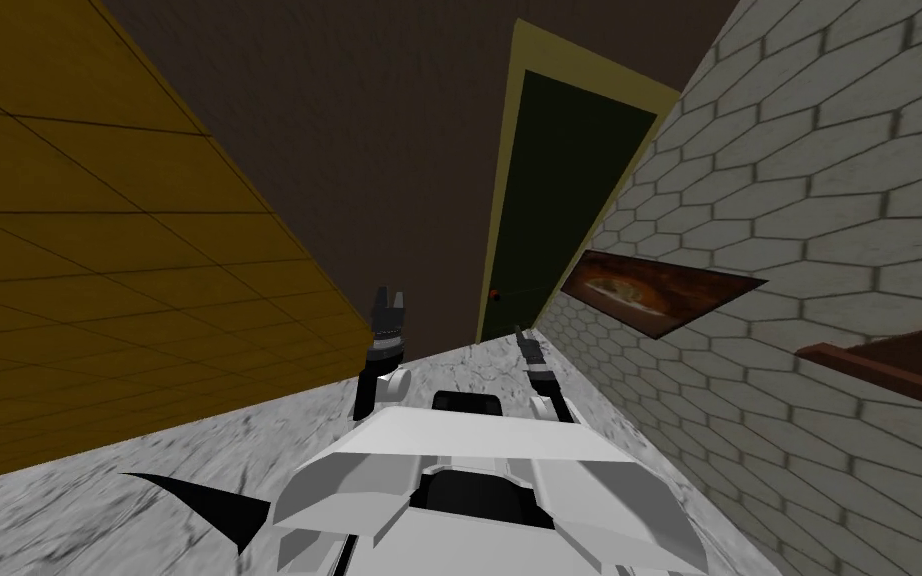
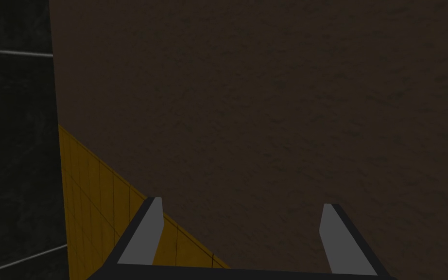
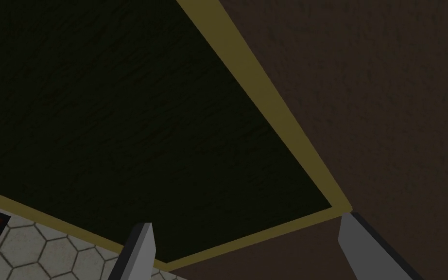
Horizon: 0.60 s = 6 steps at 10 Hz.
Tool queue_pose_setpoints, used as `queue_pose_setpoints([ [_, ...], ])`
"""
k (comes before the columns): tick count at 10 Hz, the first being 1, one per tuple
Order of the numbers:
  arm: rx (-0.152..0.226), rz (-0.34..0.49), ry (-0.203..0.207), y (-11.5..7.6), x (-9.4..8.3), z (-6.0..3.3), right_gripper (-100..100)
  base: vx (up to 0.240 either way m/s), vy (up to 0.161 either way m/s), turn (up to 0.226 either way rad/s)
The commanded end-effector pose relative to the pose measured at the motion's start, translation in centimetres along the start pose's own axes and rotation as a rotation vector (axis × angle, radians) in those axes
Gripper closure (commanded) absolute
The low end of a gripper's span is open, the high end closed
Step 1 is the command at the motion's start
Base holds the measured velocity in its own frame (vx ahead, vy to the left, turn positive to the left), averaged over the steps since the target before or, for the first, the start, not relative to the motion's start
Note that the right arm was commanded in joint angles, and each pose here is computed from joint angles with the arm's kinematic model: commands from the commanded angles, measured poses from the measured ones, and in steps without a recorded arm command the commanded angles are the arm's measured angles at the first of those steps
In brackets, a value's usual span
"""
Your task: Pull the door open
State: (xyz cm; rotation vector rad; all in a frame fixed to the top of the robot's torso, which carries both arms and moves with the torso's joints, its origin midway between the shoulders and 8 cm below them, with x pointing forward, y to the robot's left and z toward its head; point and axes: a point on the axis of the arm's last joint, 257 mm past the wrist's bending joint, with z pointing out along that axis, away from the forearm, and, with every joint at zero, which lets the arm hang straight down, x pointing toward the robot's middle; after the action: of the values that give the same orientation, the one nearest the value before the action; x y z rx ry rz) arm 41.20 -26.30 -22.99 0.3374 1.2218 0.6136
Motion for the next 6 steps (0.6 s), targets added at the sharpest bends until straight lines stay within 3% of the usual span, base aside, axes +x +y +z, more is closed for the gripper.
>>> queue_pose_setpoints([
  [1,0.013,-0.041,0.017,-1.1,0.6,-0.46,-100,0.097,-0.041,0.138],
  [6,0.051,-0.159,0.072,-3.8,2.6,-1.94,-100,0.086,-0.046,0.115],
])
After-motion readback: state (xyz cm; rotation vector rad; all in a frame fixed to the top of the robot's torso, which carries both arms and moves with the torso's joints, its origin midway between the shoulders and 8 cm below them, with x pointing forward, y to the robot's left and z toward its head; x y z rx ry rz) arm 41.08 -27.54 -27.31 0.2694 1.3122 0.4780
